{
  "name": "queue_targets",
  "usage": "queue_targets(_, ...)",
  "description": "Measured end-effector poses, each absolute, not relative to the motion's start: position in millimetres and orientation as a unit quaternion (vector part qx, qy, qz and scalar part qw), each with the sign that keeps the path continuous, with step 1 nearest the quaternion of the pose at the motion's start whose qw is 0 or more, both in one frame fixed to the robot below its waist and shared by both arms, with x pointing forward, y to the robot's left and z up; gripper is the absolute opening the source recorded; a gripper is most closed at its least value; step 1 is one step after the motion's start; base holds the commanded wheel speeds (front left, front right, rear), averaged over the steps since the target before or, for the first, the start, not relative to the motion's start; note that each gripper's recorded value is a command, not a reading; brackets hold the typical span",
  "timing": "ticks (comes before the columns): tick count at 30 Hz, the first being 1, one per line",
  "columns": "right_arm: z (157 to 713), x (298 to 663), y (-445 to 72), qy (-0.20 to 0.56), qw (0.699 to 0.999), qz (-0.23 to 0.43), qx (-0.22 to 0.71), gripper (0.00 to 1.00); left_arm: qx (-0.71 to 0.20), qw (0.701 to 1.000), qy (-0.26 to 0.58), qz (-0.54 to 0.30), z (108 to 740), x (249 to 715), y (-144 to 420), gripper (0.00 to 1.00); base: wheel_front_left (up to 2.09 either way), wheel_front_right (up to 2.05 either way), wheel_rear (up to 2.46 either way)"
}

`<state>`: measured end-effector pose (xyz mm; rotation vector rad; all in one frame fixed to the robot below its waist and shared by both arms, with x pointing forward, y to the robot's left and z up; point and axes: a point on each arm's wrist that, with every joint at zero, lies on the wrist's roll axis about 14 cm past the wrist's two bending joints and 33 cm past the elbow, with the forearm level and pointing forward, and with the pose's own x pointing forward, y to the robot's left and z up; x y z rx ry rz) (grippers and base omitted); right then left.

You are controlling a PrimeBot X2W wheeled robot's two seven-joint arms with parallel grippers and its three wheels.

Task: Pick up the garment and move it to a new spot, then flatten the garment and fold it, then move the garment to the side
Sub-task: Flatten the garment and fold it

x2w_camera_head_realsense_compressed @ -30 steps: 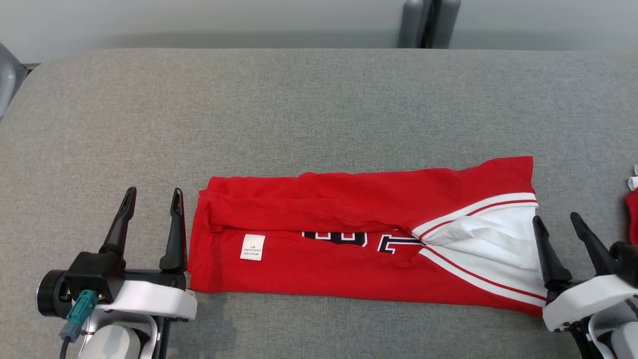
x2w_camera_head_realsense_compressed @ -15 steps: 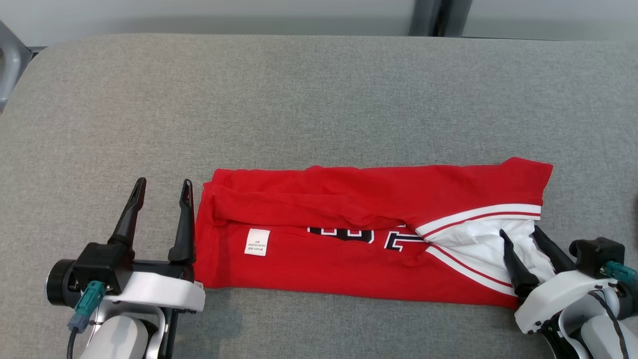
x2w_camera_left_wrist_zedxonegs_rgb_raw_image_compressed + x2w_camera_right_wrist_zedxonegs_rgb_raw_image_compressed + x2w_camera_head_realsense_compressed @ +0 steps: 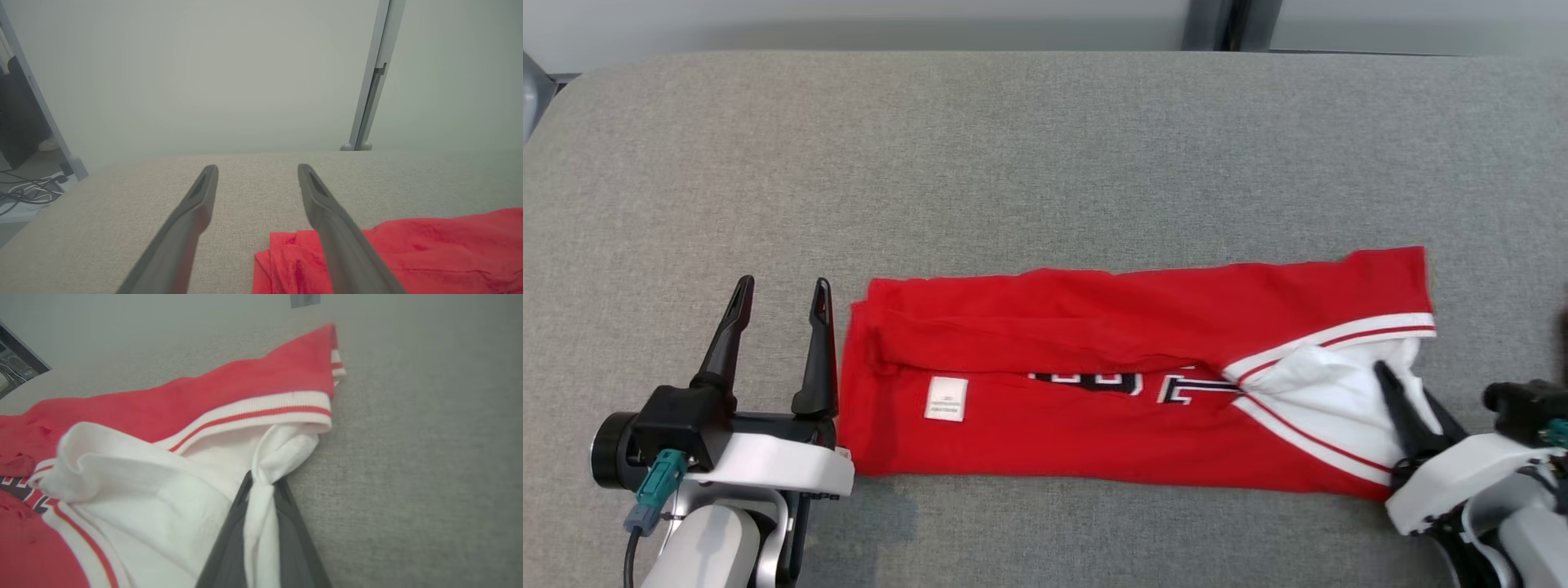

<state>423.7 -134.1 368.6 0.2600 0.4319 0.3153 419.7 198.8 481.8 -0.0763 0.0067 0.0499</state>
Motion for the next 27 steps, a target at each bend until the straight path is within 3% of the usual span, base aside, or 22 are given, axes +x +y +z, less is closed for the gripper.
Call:
queue_targets(8,380.6,425.6,-216.4,0.179,0.976,0.062,0.103,0.0,-0.038,0.999,-0.003,0.014,483.9,425.3,192.5,1.0,0.0,0.0,0.0)
queue_targets(12,399.9,430.8,-226.8,0.145,0.984,0.054,0.092,0.0,-0.04,0.999,-0.007,0.01,485.8,427.8,189.7,1.0,0.0,0.0,0.0)
queue_targets(20,469.9,446.6,-164.8,0.055,0.985,0.147,0.077,0.0,-0.042,0.999,-0.015,0.0,491.4,428.3,184.8,1.0,0.0,0.0,0.0)
queue_targets(27,508.4,432.8,-67.8,0.034,0.958,0.265,0.102,0.0,-0.043,0.999,-0.015,0.0,491.9,426.1,184.7,1.0,0.0,0.0,0.0)
